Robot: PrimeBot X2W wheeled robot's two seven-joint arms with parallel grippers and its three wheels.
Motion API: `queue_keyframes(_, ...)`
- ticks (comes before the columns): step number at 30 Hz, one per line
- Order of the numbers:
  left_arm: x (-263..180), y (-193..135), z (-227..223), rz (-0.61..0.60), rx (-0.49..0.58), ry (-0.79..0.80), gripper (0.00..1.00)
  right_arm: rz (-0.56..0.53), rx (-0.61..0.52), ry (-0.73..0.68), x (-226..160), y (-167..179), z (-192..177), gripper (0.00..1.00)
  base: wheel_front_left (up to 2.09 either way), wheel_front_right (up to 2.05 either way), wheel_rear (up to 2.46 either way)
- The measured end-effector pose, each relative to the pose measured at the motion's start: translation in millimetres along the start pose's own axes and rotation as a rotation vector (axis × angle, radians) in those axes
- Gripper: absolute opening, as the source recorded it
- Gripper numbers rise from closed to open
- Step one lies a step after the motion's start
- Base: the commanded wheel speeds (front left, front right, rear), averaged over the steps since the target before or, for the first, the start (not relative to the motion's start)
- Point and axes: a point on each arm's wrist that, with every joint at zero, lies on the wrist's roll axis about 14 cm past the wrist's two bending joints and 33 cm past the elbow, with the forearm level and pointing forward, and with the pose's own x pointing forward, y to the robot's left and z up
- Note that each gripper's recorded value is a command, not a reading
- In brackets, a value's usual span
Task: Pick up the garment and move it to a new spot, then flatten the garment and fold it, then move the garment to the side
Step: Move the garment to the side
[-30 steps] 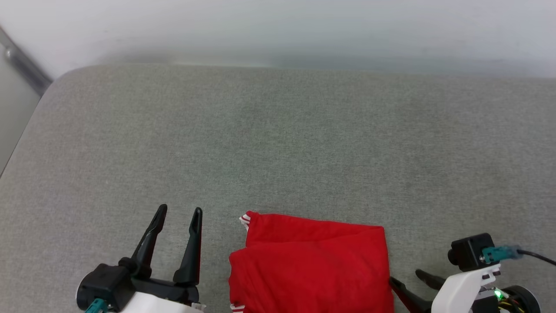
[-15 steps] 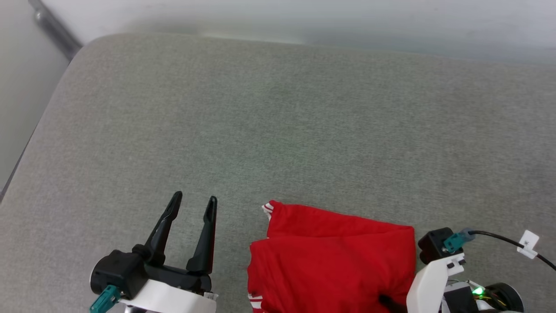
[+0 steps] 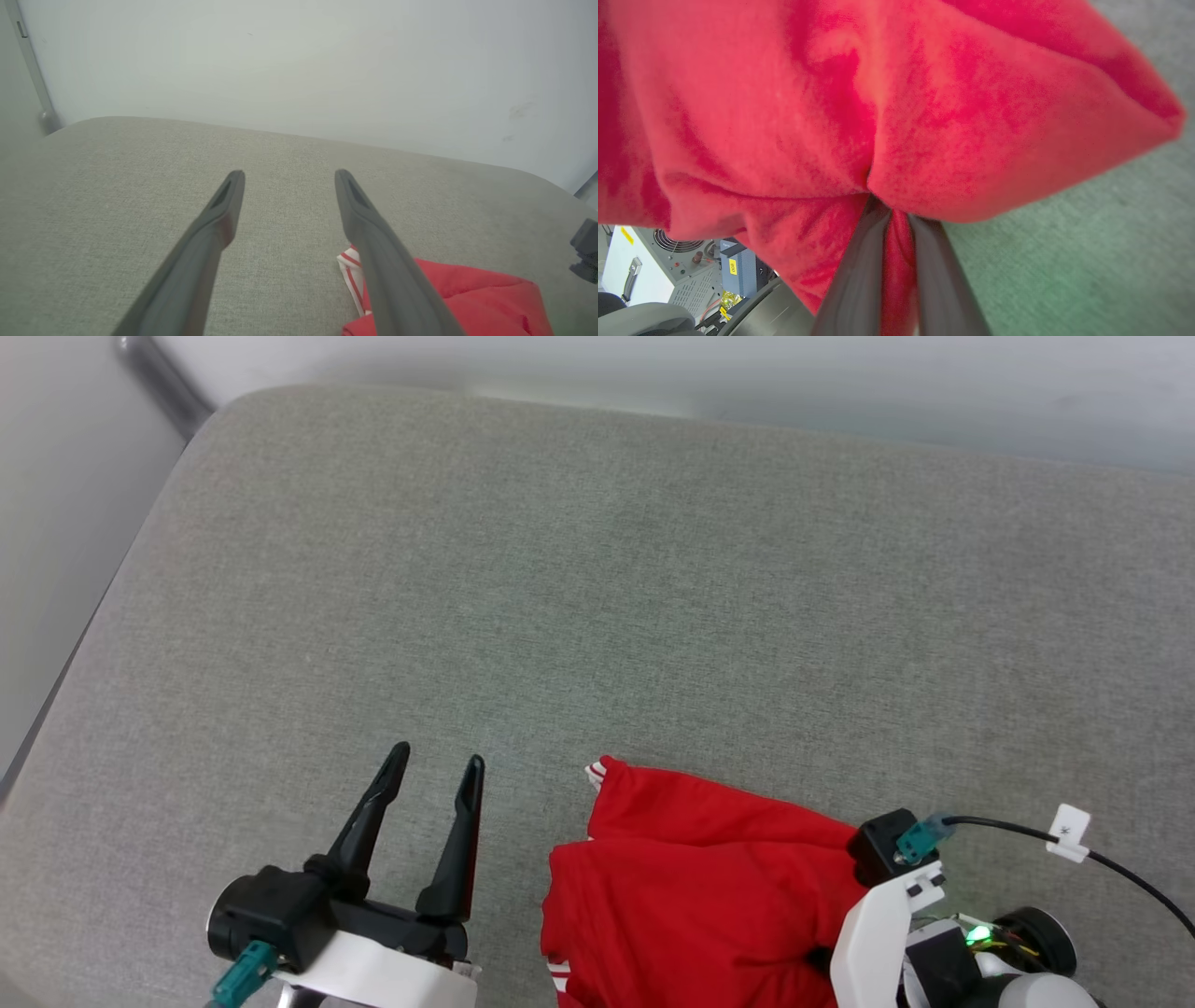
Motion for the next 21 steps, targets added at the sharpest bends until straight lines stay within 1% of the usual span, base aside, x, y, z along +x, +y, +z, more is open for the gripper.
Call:
queue_keyframes(3,1.3,-10.7,-1.0,-0.047,0.030,0.005,1.00,-0.035,-0.039,-0.048,-5.8,-6.7,7.1,0.00,0.00,0.00,0.00)
queue_keyframes(6,4.6,-17.9,1.3,-0.064,0.009,-0.009,1.00,-0.111,-0.107,-0.099,-19.5,-24.1,17.4,0.00,0.00,0.00,0.00)
queue_keyframes(11,13.9,-44.5,-1.7,-0.143,-0.026,-0.012,1.00,-0.300,-0.224,-0.119,-57.9,-74.3,21.3,0.00,0.00,0.00,0.00)
queue_keyframes(16,27.5,-88.7,-10.2,-0.282,-0.067,0.001,1.00,-0.492,-0.313,-0.110,-108.8,-127.5,23.0,0.00,0.00,0.00,0.00)
queue_keyframes(18,35.5,-104.5,-12.2,-0.335,-0.076,0.000,1.00,-0.572,-0.332,-0.093,-130.4,-151.3,19.9,0.00,0.00,0.00,0.00)
queue_keyframes(21,48.0,-125.4,-15.3,-0.405,-0.094,-0.003,1.00,-0.666,-0.327,-0.055,-156.8,-183.6,9.5,0.00,0.00,0.00,0.00)
